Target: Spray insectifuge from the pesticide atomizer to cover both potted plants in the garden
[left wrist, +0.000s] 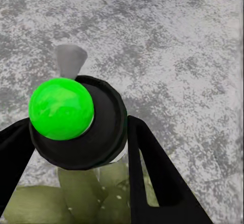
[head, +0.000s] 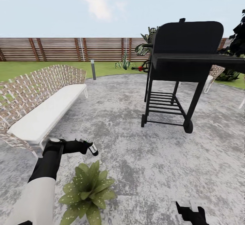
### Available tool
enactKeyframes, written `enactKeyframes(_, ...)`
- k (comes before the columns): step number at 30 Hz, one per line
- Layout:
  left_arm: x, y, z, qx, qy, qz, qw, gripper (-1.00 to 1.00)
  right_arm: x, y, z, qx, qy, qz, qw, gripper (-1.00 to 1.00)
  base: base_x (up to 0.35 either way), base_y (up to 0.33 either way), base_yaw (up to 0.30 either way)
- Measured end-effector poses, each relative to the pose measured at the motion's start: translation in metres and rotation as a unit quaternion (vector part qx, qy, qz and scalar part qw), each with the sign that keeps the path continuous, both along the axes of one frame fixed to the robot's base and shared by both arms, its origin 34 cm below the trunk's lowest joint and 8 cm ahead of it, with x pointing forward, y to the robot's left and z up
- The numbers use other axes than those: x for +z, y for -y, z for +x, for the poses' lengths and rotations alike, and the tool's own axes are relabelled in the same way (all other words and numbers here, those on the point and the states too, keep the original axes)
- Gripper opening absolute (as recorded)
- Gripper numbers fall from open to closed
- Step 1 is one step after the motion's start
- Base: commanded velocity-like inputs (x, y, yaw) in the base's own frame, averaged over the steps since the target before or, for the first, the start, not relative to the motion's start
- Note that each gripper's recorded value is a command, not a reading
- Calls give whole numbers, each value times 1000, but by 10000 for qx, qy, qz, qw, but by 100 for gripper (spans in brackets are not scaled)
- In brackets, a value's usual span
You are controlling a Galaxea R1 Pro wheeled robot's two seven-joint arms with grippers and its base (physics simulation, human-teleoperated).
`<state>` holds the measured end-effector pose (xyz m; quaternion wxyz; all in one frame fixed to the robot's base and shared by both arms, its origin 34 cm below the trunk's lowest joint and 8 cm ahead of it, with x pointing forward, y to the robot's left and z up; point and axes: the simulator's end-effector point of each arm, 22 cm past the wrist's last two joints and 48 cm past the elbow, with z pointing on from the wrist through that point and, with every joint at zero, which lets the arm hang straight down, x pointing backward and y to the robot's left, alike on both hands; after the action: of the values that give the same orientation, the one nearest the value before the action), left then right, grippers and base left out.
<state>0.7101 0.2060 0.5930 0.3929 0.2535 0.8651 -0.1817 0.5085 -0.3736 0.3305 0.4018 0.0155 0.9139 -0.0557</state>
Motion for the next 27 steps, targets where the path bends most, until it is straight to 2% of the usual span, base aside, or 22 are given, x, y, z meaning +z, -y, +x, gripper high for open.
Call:
enactKeyframes(11, -4, 15, -4, -139, 59, -54, 9999, -100, 0, 0, 0, -1, -4, 2, 10000, 100, -107, -274, 0)
enactKeyframes(17, -7, 26, -7, -279, 44, -4, 9996, -100, -1, 0, 0, -3, -9, 0, 10000, 100, -214, -227, 0)
enactKeyframes(27, -11, 29, -10, -319, -7, -8, 9995, -100, -1, 0, -1, -3, -12, 0, 10000, 100, -230, -213, 0)
